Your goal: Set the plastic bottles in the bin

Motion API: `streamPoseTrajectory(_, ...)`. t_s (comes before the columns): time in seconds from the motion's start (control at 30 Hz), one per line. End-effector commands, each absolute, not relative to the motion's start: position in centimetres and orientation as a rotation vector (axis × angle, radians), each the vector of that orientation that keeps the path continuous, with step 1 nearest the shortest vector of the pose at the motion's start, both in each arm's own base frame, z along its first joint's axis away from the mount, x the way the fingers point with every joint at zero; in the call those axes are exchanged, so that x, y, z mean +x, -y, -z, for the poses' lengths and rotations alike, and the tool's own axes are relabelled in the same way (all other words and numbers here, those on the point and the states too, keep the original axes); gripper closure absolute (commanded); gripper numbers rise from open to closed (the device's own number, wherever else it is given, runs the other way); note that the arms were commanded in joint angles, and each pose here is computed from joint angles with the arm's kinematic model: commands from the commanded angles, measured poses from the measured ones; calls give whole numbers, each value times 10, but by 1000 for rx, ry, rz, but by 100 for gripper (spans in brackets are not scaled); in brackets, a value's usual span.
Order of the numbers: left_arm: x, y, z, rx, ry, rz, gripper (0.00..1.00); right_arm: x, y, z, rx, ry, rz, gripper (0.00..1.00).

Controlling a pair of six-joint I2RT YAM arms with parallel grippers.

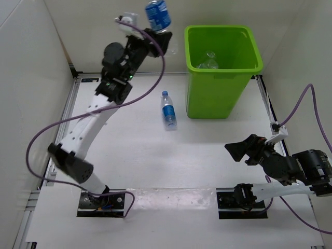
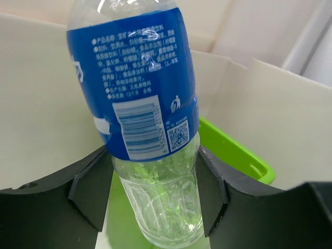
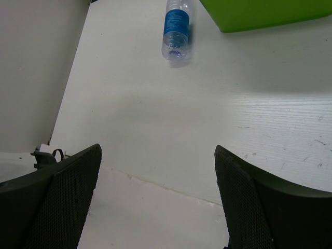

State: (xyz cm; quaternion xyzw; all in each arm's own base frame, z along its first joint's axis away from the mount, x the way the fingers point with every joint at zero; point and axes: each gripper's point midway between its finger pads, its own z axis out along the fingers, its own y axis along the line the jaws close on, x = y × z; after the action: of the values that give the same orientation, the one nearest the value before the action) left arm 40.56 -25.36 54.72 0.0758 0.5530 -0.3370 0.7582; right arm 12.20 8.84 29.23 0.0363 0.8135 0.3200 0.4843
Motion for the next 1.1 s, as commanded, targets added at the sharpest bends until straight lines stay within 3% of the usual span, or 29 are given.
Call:
streamPoseTrajectory(0.0, 408, 300, -583, 278, -1070, 768, 46, 132, -40, -263, -64, -2009, -499, 10)
streamPoseTrajectory(0.07, 420, 332, -565, 347, -1115, 764, 46, 132, -40, -263, -64, -2008, -495, 10)
streamPoseTrajectory(0.1, 418, 337, -589, 348, -1061, 770, 44, 132, -41, -263, -62, -2008, -500, 10)
streamPoseTrajectory(0.17, 435, 360, -570, 378, -1096, 730, 41, 132, -40, -263, -61, -2009, -499, 10)
streamPoseTrajectory(0.2, 429, 367, -591, 374, -1054, 738, 41, 132, -41, -263, -65, -2008, -496, 10)
streamPoseTrajectory(0.37, 449, 395, -558, 393, -1105, 749, 28, 132, -40, -264, -60, -2010, -505, 10)
streamPoseTrajectory(0.47, 446, 411, -543, 428, -1130, 755, 16, 132, -40, -263, -66, -2009, -503, 10)
streamPoseTrajectory(0.5, 447, 418, -533, 449, -1155, 758, 5, 132, -41, -263, -67, -2008, -503, 10)
streamPoseTrajectory(0.53, 446, 420, -532, 458, -1160, 757, 0, 132, -41, -263, -69, -2010, -507, 10)
streamPoseTrajectory(0.6, 447, 420, -531, 468, -1167, 743, 0, 132, -42, -263, -75, -2008, -511, 10)
streamPoseTrajectory(0.83, 426, 376, -565, 416, -1127, 690, 0, 132, -41, -264, -71, -2008, -513, 10)
streamPoseTrajectory(0.87, 430, 372, -549, 409, -1172, 670, 0, 132, -41, -263, -68, -2006, -510, 10)
streamPoseTrajectory(0.93, 415, 334, -582, 276, -1106, 662, 0, 132, -41, -264, -64, -2006, -521, 10)
streamPoseTrajectory(0.97, 423, 319, -550, 222, -1172, 684, 0, 132, -41, -264, -70, -2007, -523, 10)
streamPoseTrajectory(1.03, 410, 269, -574, 119, -1095, 689, 0, 132, -41, -263, -67, -2006, -526, 10)
streamPoseTrajectory(1.07, 400, 257, -547, 101, -1153, 710, 0, 132, -41, -263, -73, -2006, -524, 10)
